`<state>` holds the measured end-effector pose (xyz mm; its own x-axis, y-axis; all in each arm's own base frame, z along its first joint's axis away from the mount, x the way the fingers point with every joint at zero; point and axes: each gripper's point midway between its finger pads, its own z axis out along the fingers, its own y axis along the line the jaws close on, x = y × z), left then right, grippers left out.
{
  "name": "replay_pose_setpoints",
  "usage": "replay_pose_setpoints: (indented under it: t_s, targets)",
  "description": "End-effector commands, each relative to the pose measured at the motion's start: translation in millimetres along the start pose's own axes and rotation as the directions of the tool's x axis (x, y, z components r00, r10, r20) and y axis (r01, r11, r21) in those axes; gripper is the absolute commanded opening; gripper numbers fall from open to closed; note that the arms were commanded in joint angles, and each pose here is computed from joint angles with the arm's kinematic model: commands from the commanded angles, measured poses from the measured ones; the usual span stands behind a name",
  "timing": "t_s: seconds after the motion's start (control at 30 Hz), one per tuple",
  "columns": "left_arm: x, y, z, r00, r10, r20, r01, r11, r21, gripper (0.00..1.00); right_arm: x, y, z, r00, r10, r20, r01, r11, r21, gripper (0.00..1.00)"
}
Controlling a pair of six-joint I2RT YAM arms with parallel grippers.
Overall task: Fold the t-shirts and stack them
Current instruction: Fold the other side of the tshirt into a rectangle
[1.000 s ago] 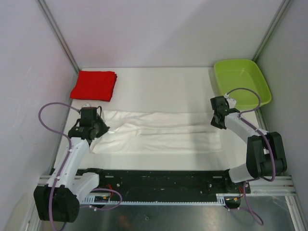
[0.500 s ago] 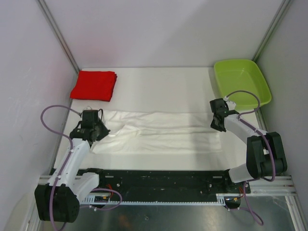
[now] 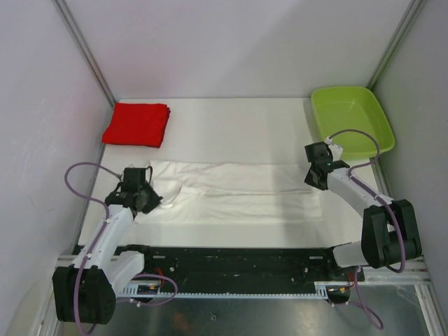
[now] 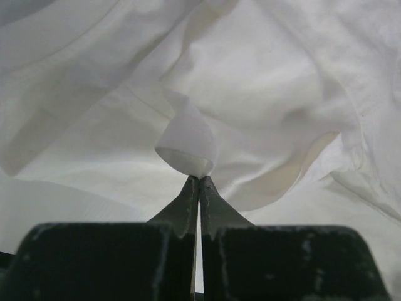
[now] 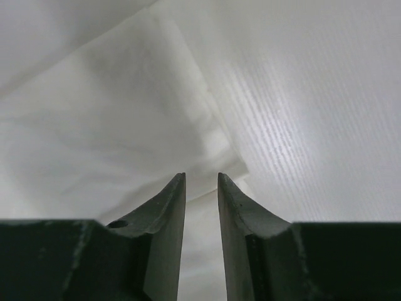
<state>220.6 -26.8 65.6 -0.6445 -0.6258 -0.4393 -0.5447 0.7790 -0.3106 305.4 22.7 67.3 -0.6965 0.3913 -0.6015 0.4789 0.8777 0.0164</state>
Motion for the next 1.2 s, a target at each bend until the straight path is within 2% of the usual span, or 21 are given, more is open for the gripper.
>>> replay_pose_setpoints:
  t_s: [0.0, 0.17, 0.3, 0.4, 0.5, 0.63, 0.7, 0.8, 0.9, 1.0, 1.17]
  targets:
    - [3, -1, 0, 0.999, -0.043, -0.004, 0.044, 0.999, 0.016, 0.0, 3, 21, 1, 1.0, 0.012, -0.013, -0.013, 0.999, -0.036, 0.31]
    - [15, 8, 6, 0.995, -0.098, -0.02, 0.097, 0.995, -0.015, 0.0, 12, 18, 8, 0.999, -0.001, -0.037, 0.001, 1.0, -0.006, 0.26]
    - [23, 10, 8, 0.994, -0.109, -0.034, 0.108, 0.994, -0.017, 0.03, 5, 32, -2, 1.0, -0.008, -0.004, 0.008, 0.997, -0.072, 0.25]
    - [22, 2, 4, 0.995, -0.092, -0.041, 0.093, 0.995, 0.023, 0.09, 4, 62, -17, 0.999, -0.034, 0.021, 0.037, 0.985, -0.168, 0.25]
    - [22, -5, -3, 0.995, -0.097, -0.039, 0.1, 0.992, 0.074, 0.02, 8, 103, -34, 0.997, -0.059, 0.048, 0.071, 0.956, -0.285, 0.25]
    - [34, -6, -2, 0.992, -0.109, -0.07, 0.115, 0.99, 0.086, 0.01, 24, 170, -64, 0.993, -0.097, 0.074, 0.12, 0.878, -0.463, 0.25]
    - [41, -4, 1, 0.99, -0.108, -0.088, 0.115, 0.991, 0.071, 0.09, 36, 204, -79, 0.989, -0.124, 0.086, 0.15, 0.828, -0.54, 0.27]
    - [47, -6, 0, 0.99, -0.099, -0.101, 0.106, 0.991, 0.076, 0.31, 59, 255, -105, 0.977, -0.18, 0.112, 0.209, 0.739, -0.641, 0.29]
    - [43, -11, -7, 0.991, -0.105, -0.08, 0.113, 0.989, 0.1, 0.44, 83, 298, -131, 0.958, -0.242, 0.152, 0.277, 0.659, -0.699, 0.33]
    - [28, -12, -17, 0.994, -0.109, -0.024, 0.111, 0.99, 0.092, 0.48, 107, 328, -145, 0.941, -0.292, 0.171, 0.32, 0.608, -0.727, 0.34]
    - [6, 3, -24, 0.992, -0.108, 0.069, 0.109, 0.994, -0.013, 0.44, 142, 351, -162, 0.917, -0.352, 0.188, 0.368, 0.563, -0.74, 0.37]
